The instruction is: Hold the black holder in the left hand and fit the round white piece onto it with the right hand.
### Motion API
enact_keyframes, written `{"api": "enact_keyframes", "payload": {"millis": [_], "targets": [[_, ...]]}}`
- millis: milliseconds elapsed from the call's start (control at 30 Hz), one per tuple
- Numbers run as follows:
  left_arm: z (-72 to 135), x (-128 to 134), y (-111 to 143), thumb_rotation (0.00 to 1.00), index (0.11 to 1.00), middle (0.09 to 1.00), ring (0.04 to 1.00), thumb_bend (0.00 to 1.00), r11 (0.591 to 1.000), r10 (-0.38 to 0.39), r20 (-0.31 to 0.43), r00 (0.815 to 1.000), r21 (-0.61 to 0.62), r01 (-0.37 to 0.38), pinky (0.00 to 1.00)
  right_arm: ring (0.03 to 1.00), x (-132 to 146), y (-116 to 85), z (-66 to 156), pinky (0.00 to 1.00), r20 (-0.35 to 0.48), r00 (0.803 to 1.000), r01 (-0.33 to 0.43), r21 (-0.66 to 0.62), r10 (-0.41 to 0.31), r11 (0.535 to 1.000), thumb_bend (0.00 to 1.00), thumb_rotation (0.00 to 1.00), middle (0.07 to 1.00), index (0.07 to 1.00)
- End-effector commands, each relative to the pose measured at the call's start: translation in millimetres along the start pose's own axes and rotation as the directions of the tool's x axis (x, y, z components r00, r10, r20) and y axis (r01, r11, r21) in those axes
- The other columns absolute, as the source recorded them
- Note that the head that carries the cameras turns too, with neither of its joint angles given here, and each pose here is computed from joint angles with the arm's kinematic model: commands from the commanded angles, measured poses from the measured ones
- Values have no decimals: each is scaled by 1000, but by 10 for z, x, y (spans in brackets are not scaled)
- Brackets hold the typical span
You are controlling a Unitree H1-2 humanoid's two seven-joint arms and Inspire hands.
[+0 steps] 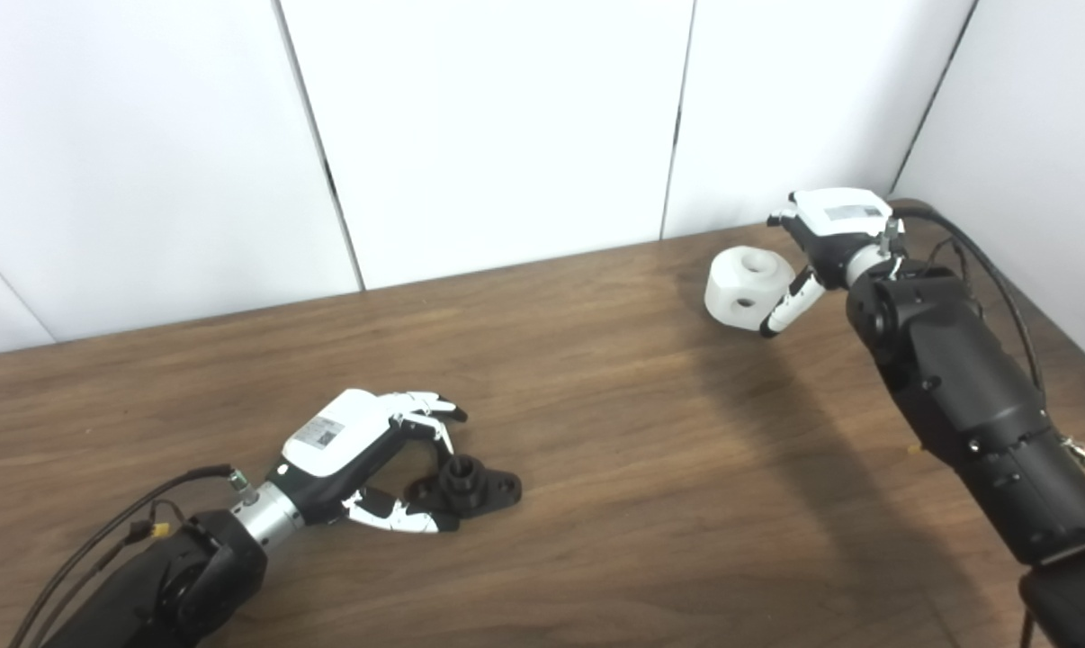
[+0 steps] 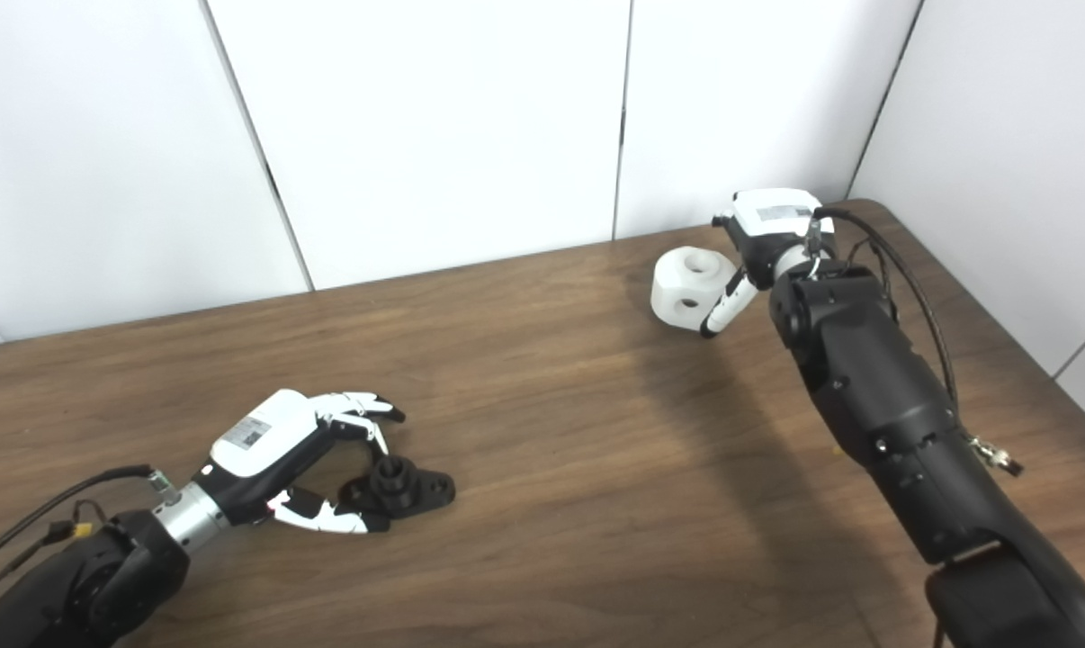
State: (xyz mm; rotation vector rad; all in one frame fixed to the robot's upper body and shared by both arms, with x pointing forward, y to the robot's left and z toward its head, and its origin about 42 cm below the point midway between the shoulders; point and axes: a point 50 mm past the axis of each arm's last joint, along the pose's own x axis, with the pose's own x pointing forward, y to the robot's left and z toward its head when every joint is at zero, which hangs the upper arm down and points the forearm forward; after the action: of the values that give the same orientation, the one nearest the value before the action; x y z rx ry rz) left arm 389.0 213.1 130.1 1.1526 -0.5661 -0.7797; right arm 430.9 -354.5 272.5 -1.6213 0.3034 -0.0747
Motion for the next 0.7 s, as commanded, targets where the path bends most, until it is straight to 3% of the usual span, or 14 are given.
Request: {"api": "enact_keyframes", "payload": {"millis": [0,333,667], "targets": [[-200,-361,-205,59,483,816,842,525,979,-195,-88,977,39,199,763,1000,26,-377,-86,958,-21,993,119,1,-119,993,980,363,1000,887],[-214,-372,-227,59,482,806,833,525,984,-173,-91,981,26,176,755,1000,124,-346,-68,949,-18,993,113,17,-112,993,963,374,1000,887],[-193,-384,-216,59,482,806,830,525,984,-175,-84,981,28,178,759,1000,248,-273,-8,939,40,995,87,73,-90,994,963,404,985,846]]}}
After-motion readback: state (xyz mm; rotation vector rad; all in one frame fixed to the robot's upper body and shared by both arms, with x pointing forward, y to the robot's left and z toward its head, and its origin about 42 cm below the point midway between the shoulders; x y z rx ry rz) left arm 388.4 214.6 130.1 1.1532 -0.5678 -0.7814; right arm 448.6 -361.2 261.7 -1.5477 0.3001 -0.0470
